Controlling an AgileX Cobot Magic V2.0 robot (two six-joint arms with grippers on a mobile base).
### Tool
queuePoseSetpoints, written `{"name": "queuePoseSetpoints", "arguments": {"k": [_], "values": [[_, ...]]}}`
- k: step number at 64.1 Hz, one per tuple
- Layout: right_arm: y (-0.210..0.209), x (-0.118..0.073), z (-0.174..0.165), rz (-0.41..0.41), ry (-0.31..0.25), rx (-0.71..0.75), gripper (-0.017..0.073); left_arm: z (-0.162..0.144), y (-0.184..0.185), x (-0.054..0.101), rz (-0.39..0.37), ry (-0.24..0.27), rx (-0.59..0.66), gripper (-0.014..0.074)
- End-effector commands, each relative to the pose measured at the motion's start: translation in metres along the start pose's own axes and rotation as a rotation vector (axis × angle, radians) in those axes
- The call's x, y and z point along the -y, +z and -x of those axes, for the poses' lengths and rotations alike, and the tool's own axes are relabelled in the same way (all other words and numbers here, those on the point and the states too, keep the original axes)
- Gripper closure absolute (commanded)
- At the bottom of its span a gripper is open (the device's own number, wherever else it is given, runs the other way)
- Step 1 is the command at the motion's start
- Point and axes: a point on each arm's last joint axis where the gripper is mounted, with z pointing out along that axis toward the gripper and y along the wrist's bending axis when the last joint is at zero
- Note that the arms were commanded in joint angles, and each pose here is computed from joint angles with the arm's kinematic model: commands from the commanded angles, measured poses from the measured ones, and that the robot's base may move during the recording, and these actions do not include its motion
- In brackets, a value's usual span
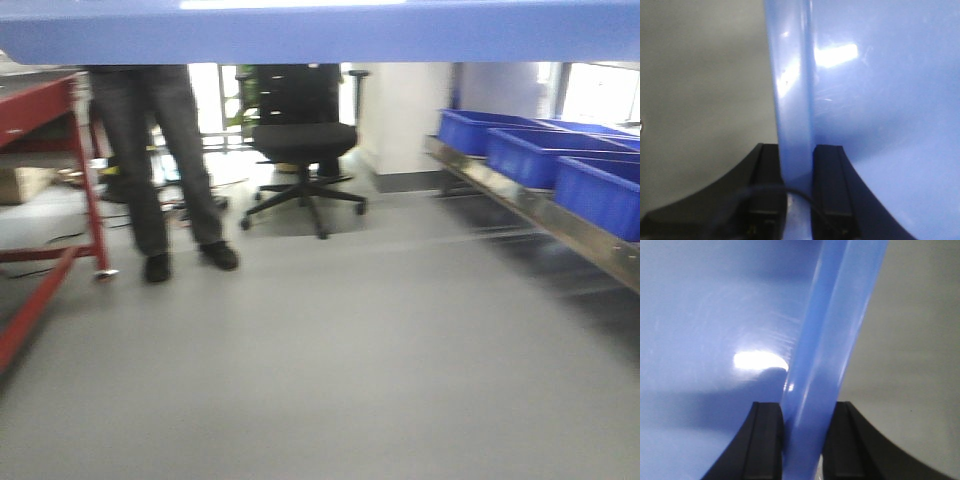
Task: Grab blue tray and place on right shelf
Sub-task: 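Drive the base away from the table carrying the tray, then drive up to the steel shelf rack with blue bins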
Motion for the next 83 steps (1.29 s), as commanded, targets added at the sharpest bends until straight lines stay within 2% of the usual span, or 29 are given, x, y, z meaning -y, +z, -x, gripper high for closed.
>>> {"name": "queuePoseSetpoints", "arguments": {"k": [1, 83], "values": [[-0.0173, -0.0006, 0.0087, 0.033, -0.040, 0.127, 0.0503, -0.0098, -0.0206, 0.0054, -0.035, 0.033, -0.033, 0.0642], [-0.0173, -0.0006, 0.0087, 0.033, -0.040, 0.127, 0.0503, -0.0098, -0.0206, 0.0054, -0.035, 0.033, -0.033, 0.0642]]}}
